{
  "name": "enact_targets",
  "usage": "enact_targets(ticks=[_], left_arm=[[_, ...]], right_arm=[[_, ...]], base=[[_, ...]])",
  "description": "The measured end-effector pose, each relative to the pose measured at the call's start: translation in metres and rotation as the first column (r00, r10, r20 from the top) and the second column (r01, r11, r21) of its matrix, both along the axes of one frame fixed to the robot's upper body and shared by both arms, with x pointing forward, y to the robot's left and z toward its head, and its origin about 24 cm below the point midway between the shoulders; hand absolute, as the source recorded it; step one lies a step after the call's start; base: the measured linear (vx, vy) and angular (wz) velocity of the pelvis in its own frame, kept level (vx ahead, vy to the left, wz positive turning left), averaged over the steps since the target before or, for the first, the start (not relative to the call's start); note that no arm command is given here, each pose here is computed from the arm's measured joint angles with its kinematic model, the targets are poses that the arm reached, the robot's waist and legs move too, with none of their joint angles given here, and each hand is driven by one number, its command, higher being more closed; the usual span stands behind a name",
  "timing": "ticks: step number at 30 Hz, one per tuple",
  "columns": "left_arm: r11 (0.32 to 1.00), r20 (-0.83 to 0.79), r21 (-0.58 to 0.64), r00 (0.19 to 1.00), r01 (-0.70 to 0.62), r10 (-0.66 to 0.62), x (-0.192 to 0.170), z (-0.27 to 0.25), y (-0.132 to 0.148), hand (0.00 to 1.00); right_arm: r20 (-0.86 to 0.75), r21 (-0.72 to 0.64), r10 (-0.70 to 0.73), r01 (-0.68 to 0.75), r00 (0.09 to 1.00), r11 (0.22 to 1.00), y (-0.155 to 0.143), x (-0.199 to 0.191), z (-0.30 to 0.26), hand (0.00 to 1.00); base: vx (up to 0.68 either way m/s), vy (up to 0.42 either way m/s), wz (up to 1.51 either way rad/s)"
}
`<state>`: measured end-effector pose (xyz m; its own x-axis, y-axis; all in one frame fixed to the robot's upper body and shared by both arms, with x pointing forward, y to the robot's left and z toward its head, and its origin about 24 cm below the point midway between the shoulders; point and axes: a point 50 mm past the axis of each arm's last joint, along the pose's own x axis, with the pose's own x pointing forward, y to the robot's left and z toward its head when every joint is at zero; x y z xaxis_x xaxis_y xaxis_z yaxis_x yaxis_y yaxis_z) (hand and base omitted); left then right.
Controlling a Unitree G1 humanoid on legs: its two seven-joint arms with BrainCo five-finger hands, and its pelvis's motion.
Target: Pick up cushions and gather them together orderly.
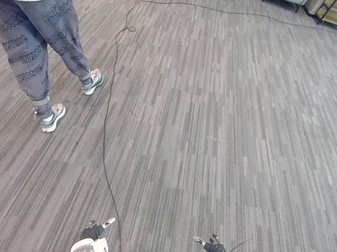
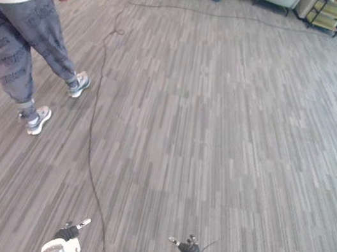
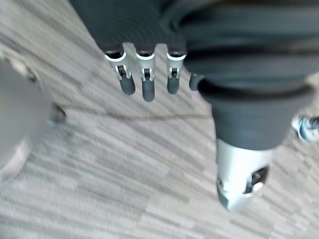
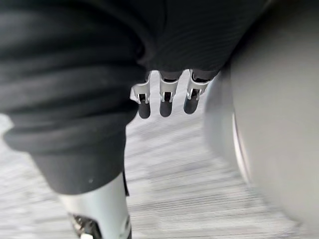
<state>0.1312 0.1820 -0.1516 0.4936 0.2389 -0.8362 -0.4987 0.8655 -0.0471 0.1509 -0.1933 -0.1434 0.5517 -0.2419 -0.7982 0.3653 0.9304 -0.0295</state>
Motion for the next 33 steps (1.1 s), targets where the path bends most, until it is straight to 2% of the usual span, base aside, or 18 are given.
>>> enact_targets(ticks=[3,10,15,23,28,33], left_arm=[[0.998,-0.009,0.013,0.998,0.061,-0.061,0.000,-0.001,-0.001,0.00],[1.000,-0.044,-0.004,0.999,-0.010,0.010,-0.013,-0.005,0.001,0.00],[0.998,0.047,0.068,0.999,0.019,-0.022,0.005,0.007,0.016,0.00],[0.996,0.103,0.085,0.995,0.004,-0.013,0.015,0.015,0.023,0.00],[0.997,0.042,0.076,0.998,0.034,-0.037,0.005,0.008,0.021,0.00],[0.997,-0.014,0.050,0.998,0.064,-0.063,-0.004,0.000,0.012,0.00]], right_arm=[[-0.042,0.006,-0.004,0.004,0.999,1.000,-0.004,-0.009,-0.004,0.00],[-0.036,-0.024,0.028,-0.029,0.999,0.999,-0.012,0.000,0.000,0.00],[-0.089,0.036,0.111,-0.108,0.990,0.993,0.025,-0.008,-0.009,0.00],[-0.083,0.081,0.228,-0.221,0.970,0.972,0.055,-0.005,-0.009,0.00],[-0.071,0.084,0.201,-0.195,0.977,0.977,0.050,-0.012,-0.010,0.00],[0.018,0.036,0.195,-0.195,0.981,0.980,0.043,0.002,-0.001,0.00]], base=[[0.73,-0.092,0.75],[0.81,-0.145,-0.05],[0.73,0.015,-0.34],[0.72,0.380,-0.89],[0.67,0.413,-0.69],[0.52,0.213,-0.62]])
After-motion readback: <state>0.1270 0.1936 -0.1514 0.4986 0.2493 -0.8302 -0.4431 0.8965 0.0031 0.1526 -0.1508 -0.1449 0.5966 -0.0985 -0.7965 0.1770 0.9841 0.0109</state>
